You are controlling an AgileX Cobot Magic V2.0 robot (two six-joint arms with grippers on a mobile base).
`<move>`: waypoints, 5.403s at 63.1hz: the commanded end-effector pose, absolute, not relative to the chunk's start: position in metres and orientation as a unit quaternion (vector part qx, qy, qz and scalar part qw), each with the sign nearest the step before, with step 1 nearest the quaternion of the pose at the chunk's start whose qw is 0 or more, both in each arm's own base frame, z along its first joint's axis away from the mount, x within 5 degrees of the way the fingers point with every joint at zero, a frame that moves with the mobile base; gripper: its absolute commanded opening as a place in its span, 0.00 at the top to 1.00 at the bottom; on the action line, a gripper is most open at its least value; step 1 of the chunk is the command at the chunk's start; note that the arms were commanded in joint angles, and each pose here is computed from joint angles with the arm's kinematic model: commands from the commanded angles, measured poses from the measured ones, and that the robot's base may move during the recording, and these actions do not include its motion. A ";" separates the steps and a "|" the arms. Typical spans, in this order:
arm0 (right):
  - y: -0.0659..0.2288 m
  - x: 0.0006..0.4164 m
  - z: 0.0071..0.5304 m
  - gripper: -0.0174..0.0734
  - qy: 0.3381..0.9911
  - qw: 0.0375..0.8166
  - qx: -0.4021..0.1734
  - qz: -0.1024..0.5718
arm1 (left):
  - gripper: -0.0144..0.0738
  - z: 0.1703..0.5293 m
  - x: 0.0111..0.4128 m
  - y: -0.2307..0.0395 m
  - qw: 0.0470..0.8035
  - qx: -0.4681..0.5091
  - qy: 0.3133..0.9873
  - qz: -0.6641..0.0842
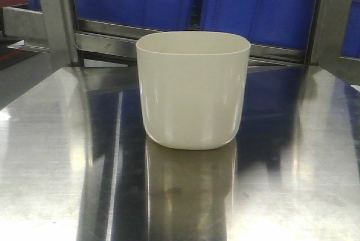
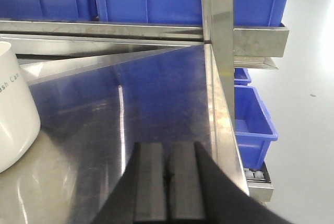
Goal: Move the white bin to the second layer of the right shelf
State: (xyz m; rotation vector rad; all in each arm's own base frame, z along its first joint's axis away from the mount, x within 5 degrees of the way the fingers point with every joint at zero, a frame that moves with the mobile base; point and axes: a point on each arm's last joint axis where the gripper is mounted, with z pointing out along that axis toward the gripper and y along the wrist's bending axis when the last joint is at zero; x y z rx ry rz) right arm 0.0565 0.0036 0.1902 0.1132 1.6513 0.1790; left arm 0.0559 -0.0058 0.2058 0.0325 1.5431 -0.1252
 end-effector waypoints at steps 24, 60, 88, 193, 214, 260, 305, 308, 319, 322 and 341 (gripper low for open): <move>0.002 0.055 0.204 0.75 0.691 0.717 0.052 0.075 | 0.74 0.201 0.057 -0.006 0.732 0.007 0.678 -0.065; 0.002 0.055 0.204 0.75 0.691 0.717 0.052 0.075 | 0.74 0.201 0.057 -0.006 0.732 0.007 0.678 -0.065; 0.002 0.055 0.204 0.75 0.691 0.717 0.051 0.075 | 0.74 0.201 0.057 -0.006 0.732 0.007 0.678 -0.065; 0.010 0.191 0.376 0.75 0.847 0.527 0.030 0.071 | 0.74 0.201 0.057 -0.006 0.732 0.007 0.678 -0.065; 0.024 0.212 0.343 0.26 0.914 0.397 0.003 0.080 | 0.74 0.201 0.057 -0.006 0.732 0.007 0.678 -0.065; 0.133 0.300 0.379 0.22 0.928 0.311 -0.156 0.131 | 0.74 0.201 0.057 -0.006 0.732 0.007 0.678 -0.065; 0.184 0.350 0.312 0.22 0.960 0.167 -0.199 0.104 | 0.74 0.201 0.057 -0.006 0.732 0.007 0.678 -0.065; 0.184 0.351 0.309 0.22 0.961 0.161 -0.199 0.103 | 0.74 0.201 0.057 -0.006 0.732 0.007 0.678 -0.065; 0.184 0.352 0.307 0.22 0.962 0.157 -0.200 0.101 | 0.74 0.201 0.057 -0.006 0.732 0.007 0.678 -0.065; 0.184 0.352 0.307 0.22 0.962 0.157 -0.200 0.101 | 0.74 0.201 0.057 -0.006 0.732 0.007 0.678 -0.065; 0.184 0.353 0.305 0.56 0.962 0.157 -0.201 0.096 | 0.74 0.201 0.057 -0.006 0.732 0.007 0.678 -0.065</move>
